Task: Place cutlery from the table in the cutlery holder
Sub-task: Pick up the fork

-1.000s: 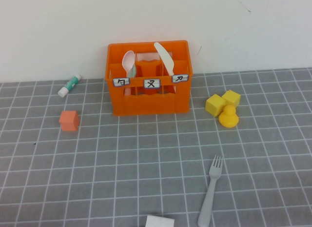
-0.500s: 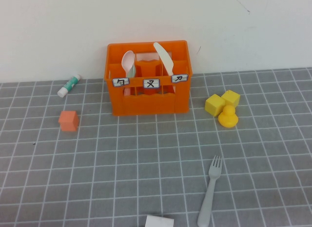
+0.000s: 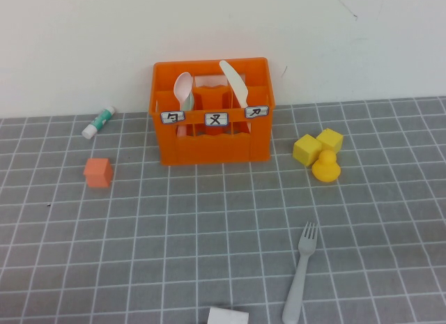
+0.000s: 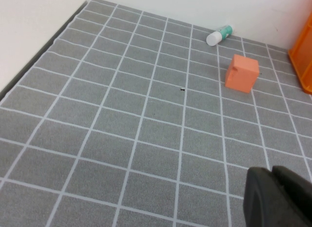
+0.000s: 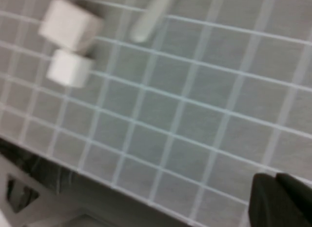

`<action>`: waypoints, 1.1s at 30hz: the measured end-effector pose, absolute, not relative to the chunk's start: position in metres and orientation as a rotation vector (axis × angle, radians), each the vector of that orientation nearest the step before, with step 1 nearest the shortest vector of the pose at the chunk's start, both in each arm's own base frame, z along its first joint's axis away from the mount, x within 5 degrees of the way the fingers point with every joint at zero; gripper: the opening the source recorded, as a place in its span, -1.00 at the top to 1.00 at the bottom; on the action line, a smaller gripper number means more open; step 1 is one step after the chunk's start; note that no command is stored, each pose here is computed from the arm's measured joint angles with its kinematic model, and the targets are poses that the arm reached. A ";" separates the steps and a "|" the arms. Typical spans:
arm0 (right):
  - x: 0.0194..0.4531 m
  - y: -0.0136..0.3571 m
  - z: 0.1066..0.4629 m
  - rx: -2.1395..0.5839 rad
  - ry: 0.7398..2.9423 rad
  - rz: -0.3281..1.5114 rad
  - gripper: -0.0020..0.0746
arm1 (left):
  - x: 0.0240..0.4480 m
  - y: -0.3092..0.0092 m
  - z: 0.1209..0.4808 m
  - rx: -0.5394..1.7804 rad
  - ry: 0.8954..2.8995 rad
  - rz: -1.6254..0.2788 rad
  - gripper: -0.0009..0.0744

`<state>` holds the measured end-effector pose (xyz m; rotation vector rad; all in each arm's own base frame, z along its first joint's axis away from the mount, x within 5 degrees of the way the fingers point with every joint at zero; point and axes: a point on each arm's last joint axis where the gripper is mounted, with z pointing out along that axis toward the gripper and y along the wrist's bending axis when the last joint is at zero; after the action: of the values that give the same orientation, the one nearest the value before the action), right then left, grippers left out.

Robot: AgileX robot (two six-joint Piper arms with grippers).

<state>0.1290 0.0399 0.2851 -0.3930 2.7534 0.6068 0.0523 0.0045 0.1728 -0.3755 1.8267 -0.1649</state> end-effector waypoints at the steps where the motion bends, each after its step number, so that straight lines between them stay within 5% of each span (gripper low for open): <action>1: 0.134 0.038 0.285 -0.377 2.776 0.589 0.95 | 0.052 0.005 0.173 -0.375 1.827 -0.165 0.98; 9: 0.178 0.055 0.282 -0.394 2.858 0.526 0.95 | 0.052 0.005 0.173 -0.377 1.826 -0.166 0.98; 19: 0.222 0.151 0.246 -0.508 2.810 0.553 0.95 | 0.052 0.005 0.173 -0.379 1.826 -0.168 0.98; 25: 0.245 0.196 0.205 -0.449 2.986 0.513 0.93 | 0.052 0.005 0.173 -0.379 1.826 -0.168 0.98; 33: 0.274 0.239 0.188 -0.355 3.069 0.196 0.35 | 0.052 0.005 0.173 -0.379 1.826 -0.168 0.98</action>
<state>0.2738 0.2389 0.1883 -0.3551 3.0690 0.1964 0.0523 0.0045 0.1728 -0.3790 1.8261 -0.1676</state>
